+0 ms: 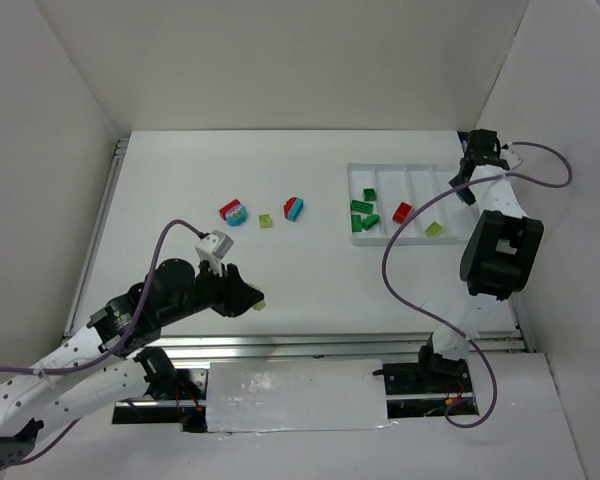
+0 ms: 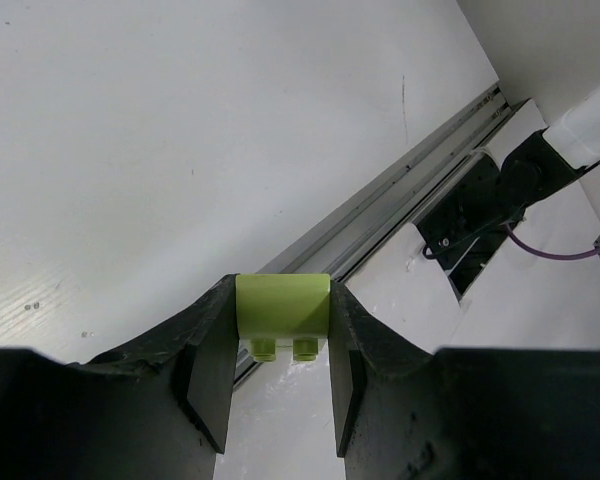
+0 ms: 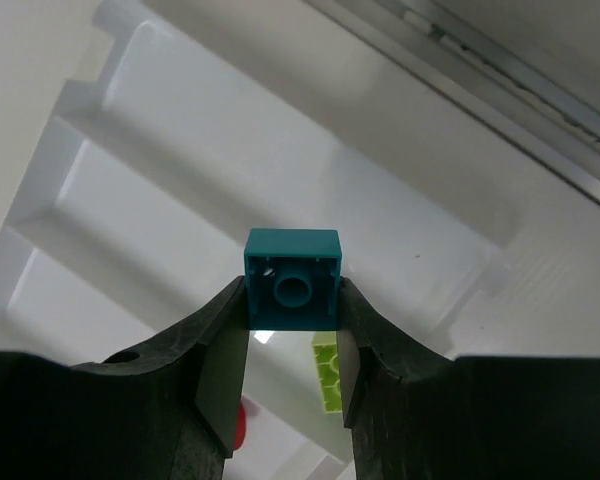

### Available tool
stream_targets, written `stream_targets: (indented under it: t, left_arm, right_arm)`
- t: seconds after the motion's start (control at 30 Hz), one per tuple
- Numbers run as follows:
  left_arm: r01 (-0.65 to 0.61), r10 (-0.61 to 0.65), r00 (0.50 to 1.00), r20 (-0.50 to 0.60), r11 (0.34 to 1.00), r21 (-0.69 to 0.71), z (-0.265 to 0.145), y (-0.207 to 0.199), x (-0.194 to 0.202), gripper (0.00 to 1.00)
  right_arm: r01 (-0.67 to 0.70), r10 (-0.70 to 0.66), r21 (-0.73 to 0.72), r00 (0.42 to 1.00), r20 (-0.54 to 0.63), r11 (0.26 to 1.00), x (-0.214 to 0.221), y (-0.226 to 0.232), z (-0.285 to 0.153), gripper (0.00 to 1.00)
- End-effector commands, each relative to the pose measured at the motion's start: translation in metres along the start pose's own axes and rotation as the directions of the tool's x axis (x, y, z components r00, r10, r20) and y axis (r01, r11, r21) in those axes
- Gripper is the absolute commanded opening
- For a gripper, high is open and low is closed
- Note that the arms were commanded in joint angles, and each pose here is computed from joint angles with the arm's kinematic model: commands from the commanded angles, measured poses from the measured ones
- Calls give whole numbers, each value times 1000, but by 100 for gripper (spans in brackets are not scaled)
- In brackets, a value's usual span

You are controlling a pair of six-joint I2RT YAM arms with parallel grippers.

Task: Sort the legos into containers by color

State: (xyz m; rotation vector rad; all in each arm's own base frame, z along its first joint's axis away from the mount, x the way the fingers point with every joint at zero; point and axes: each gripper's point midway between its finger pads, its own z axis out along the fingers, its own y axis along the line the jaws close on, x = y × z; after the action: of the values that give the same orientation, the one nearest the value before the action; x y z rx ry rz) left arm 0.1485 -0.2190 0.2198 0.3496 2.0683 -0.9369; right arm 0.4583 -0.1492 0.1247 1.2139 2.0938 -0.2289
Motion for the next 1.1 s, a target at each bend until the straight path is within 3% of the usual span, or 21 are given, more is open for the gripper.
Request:
stream_targets:
  t: [0.0,0.27,0.33,0.4,0.5,0.7,0.8,0.83,0.9,0.93,0.97,1.0,1.03,1.07]
  left_arm:
    - [-18,17,1000,20,1000,17,5,-2,-4,0]
    - [-6,2,1000,27,992,128,13,-24,-9,0]
    - [-13,10,1000,30,992,125,13,-24,-11,0]
    - [-14,10,999,34,993,117,14,-23,-13,0]
    - [-10,5,999,41,994,113,15,-22,-13,0]
    - [9,-14,999,46,993,122,17,-23,-13,0]
    - [10,-20,996,88,993,118,17,-24,-22,0]
    - [14,-28,993,115,993,117,15,-26,-32,0]
    - [9,-30,987,157,991,132,15,-32,-50,0]
    - [2,-28,983,184,990,143,15,-37,-65,0]
    - [-17,-25,979,205,980,198,14,-49,-75,0]
    - [-23,-27,974,225,976,216,14,-52,-85,0]
    - [-26,-32,971,236,970,241,14,-57,-95,0]
    - [-30,-37,970,240,962,270,13,-62,-100,0]
  right_arm:
    - [8,-8,39,1000,-5,999,-5,-7,9,2]
    - [23,-21,38,998,-60,999,15,-7,32,10]
    - [19,-16,45,998,-59,999,15,-8,34,24]
    - [20,-17,46,997,-72,999,16,-8,37,46]
    - [11,-8,41,997,-74,999,15,-6,35,62]
    - [-3,4,11,998,-69,1000,5,3,24,70]
    - [-5,-5,-100,995,-100,995,18,18,0,70]
    - [2,-33,-262,993,-115,965,23,48,-40,70]
    - [50,-125,-499,985,-118,865,56,81,-81,71]
    - [79,-217,-697,970,-112,713,79,112,-149,76]
    - [126,-264,-795,964,-43,593,87,129,-184,99]
    - [147,-342,-856,939,-37,496,121,130,-209,99]
    - [208,-390,-939,917,88,276,139,142,-275,100]
    - [160,-476,-980,875,85,119,174,128,-306,99]
